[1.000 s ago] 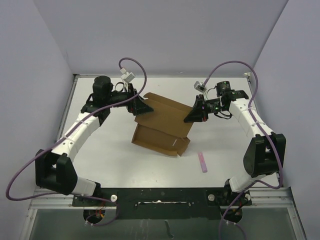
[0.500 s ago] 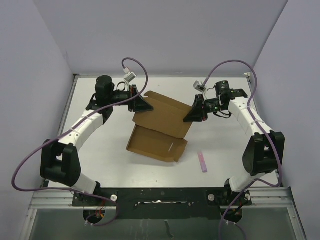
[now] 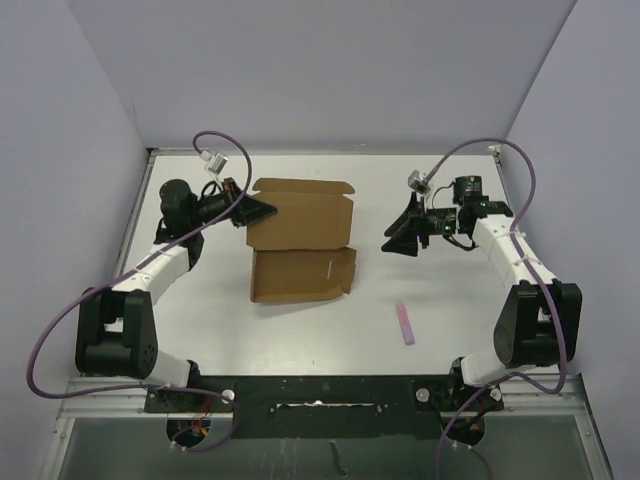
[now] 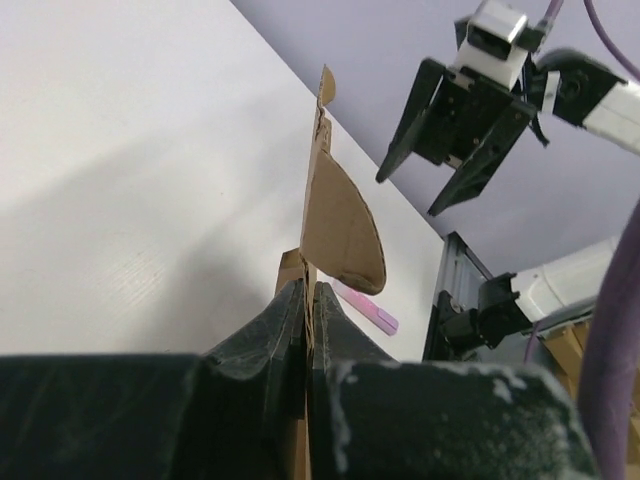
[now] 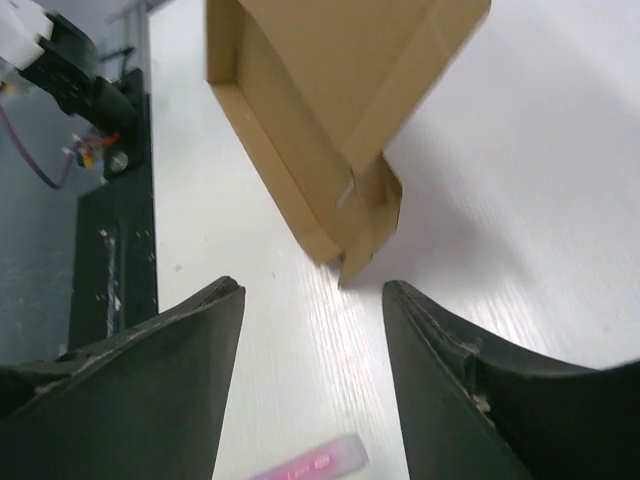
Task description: Fold the paper box
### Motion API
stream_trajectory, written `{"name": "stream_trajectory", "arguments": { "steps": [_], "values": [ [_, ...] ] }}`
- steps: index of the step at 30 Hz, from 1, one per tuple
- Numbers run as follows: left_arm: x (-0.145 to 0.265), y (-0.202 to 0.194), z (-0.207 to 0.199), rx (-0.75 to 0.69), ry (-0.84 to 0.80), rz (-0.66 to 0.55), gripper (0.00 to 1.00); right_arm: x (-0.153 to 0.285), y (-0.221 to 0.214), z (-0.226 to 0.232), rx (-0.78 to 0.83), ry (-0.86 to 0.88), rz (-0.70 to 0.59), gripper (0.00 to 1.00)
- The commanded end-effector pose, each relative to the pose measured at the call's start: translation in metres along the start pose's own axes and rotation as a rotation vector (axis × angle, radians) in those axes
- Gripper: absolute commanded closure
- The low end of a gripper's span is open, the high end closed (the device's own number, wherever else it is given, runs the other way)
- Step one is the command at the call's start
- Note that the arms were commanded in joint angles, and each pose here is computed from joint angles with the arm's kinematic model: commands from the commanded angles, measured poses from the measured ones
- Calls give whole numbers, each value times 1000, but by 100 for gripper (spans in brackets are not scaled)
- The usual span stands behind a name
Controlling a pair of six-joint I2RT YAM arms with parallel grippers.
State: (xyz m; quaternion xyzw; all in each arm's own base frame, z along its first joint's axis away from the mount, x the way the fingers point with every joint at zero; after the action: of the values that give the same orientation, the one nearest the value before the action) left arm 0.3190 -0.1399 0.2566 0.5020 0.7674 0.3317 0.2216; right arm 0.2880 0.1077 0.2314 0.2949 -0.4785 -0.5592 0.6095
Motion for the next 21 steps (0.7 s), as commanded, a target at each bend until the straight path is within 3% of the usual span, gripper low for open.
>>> {"name": "stream_trajectory", "arguments": {
  "steps": [1, 9, 21],
  "values": [
    [4, 24, -20, -180, 36, -158, 100, -2, -9, -25, 59, -201, -43, 43],
    [5, 25, -19, -216, 38, -237, 100, -44, -58, -47, -81, -233, -44, 42],
    [4, 18, -18, -206, 3, -216, 100, -70, -69, -71, -151, -274, -40, 39]
  ]
}}
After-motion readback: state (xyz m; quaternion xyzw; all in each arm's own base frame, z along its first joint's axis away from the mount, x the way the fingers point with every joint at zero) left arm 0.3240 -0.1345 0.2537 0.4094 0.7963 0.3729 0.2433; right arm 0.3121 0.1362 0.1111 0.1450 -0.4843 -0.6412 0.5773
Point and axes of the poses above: each gripper's point midway between its finger pads, its own x axis back along the fingers, its own z axis along the line the jaws close on, y = z × x, the point moved 7 cm from there along x, back along the fingers, and after that the axes turned 1 degree about x, right-handed, at the moved point
